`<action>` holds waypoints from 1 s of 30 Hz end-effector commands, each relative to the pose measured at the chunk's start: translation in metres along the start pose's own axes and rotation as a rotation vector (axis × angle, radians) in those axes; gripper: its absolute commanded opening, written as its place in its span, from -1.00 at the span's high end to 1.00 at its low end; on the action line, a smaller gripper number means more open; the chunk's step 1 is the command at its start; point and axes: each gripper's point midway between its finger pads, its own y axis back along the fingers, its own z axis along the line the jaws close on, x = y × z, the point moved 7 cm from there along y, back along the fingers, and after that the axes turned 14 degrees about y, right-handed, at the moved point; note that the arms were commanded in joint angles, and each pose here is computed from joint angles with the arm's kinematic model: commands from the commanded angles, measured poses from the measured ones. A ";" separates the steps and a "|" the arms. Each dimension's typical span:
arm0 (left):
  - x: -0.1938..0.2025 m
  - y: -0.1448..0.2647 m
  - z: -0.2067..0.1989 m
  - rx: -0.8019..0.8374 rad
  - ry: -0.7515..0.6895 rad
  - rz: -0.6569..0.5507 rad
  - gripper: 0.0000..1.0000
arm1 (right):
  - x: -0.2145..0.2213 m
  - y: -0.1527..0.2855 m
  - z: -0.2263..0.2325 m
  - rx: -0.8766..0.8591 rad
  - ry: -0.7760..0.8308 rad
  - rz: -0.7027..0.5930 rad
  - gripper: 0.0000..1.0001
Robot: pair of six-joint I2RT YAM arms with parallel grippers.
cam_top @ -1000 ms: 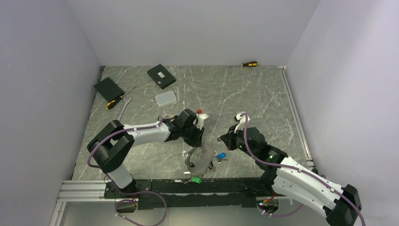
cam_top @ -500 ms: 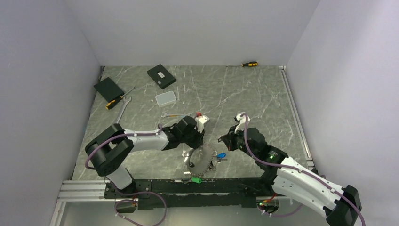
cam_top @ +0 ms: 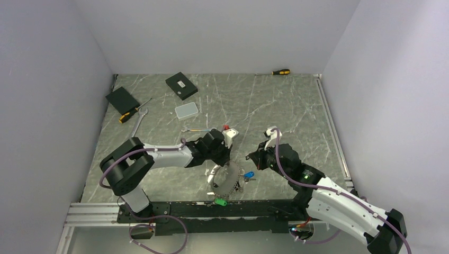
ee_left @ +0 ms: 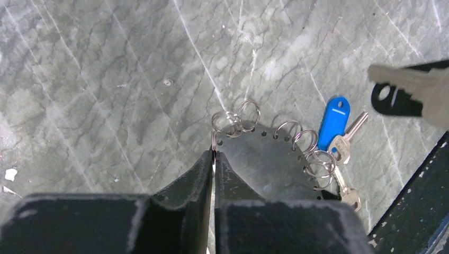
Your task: Put the keys on the keyring
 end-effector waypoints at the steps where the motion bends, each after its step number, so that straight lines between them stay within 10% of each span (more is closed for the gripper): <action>1: -0.013 -0.003 -0.013 0.039 -0.001 -0.003 0.84 | -0.006 0.000 0.000 0.005 -0.012 -0.039 1.00; 19: -0.042 0.009 -0.025 -0.148 -0.114 0.524 1.00 | -0.008 0.005 -0.001 0.013 -0.007 -0.051 1.00; 30: -0.036 0.021 -0.033 -0.174 0.112 0.256 0.63 | -0.010 0.005 -0.001 0.007 -0.003 -0.057 1.00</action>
